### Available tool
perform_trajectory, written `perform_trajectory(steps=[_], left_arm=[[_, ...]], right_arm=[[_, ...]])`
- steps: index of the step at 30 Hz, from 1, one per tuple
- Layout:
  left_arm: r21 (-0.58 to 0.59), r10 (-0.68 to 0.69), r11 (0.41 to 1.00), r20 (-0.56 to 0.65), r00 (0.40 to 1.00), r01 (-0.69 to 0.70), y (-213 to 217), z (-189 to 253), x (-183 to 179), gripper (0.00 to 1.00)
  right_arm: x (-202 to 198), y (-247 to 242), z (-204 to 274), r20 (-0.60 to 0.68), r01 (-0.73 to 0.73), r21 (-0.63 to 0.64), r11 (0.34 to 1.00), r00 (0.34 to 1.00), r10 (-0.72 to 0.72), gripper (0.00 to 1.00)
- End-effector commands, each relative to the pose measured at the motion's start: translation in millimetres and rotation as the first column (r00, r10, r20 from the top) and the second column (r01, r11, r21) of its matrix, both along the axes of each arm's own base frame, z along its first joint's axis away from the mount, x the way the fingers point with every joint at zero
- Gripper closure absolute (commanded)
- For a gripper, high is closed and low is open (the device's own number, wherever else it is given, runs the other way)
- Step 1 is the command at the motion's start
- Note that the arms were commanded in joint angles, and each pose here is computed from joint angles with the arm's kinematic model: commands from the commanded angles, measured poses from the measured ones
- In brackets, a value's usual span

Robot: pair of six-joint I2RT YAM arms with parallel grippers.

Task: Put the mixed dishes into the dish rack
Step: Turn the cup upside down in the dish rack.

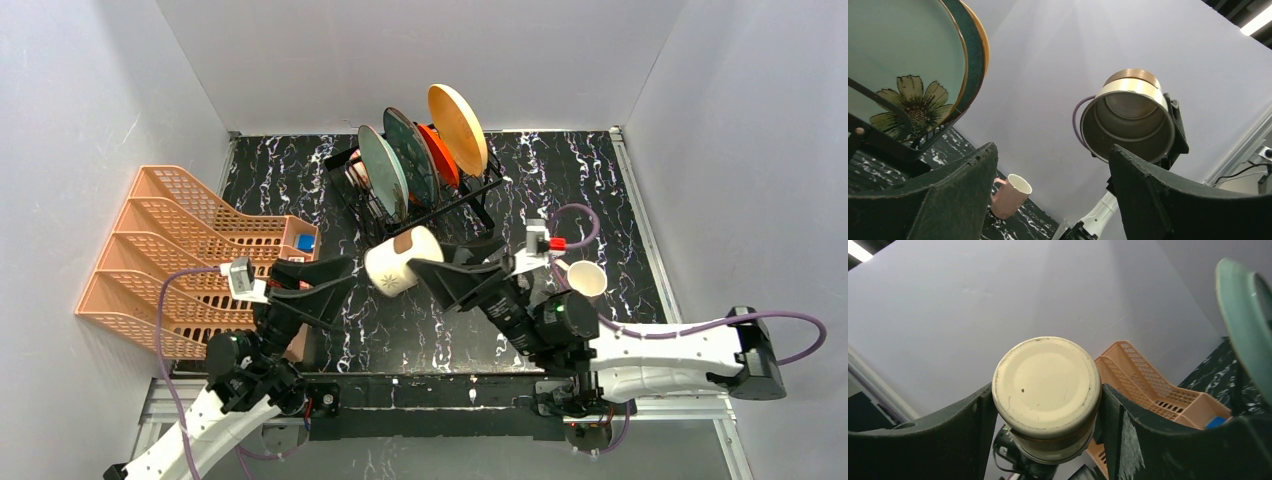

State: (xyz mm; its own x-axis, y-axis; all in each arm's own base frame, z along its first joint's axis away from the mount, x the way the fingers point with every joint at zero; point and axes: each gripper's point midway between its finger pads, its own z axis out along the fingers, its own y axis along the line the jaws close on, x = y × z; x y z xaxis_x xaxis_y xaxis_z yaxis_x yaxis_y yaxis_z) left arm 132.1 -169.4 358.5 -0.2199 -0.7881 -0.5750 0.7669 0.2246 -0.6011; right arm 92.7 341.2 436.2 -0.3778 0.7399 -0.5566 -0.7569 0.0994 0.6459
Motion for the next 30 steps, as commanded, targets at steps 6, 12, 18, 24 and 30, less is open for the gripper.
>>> perform_trajectory(steps=[6, 12, 18, 24, 30], left_arm=[[0.270, 0.183, 0.949, -0.055, 0.982, -0.162, 26, -24, 7, 0.15], [0.456, 0.247, 0.869, -0.058, 0.967, -0.194, 33, -38, 12, 0.13], [0.621, 0.237, 0.764, -0.015, 0.971, -0.177, 29, -44, 14, 0.07], [0.658, 0.254, 0.719, 0.050, 0.966, -0.223, 35, -45, 16, 0.03], [0.673, 0.306, 0.684, 0.085, 0.948, -0.281, 48, -53, 19, 0.02]], right_arm=[[36, -39, -41, 0.140, 0.293, -0.390, 0.873, 0.956, -0.258, 0.99], [51, -43, -93, 0.215, 0.383, -0.580, 0.719, 0.923, -0.319, 0.99], [76, -33, -148, 0.278, 0.428, -0.727, 0.537, 0.898, -0.340, 0.99], [106, -34, -179, 0.222, 0.390, -0.757, 0.524, 0.908, -0.355, 0.99], [128, -38, -189, 0.228, 0.407, -0.763, 0.502, 0.896, -0.380, 0.99]])
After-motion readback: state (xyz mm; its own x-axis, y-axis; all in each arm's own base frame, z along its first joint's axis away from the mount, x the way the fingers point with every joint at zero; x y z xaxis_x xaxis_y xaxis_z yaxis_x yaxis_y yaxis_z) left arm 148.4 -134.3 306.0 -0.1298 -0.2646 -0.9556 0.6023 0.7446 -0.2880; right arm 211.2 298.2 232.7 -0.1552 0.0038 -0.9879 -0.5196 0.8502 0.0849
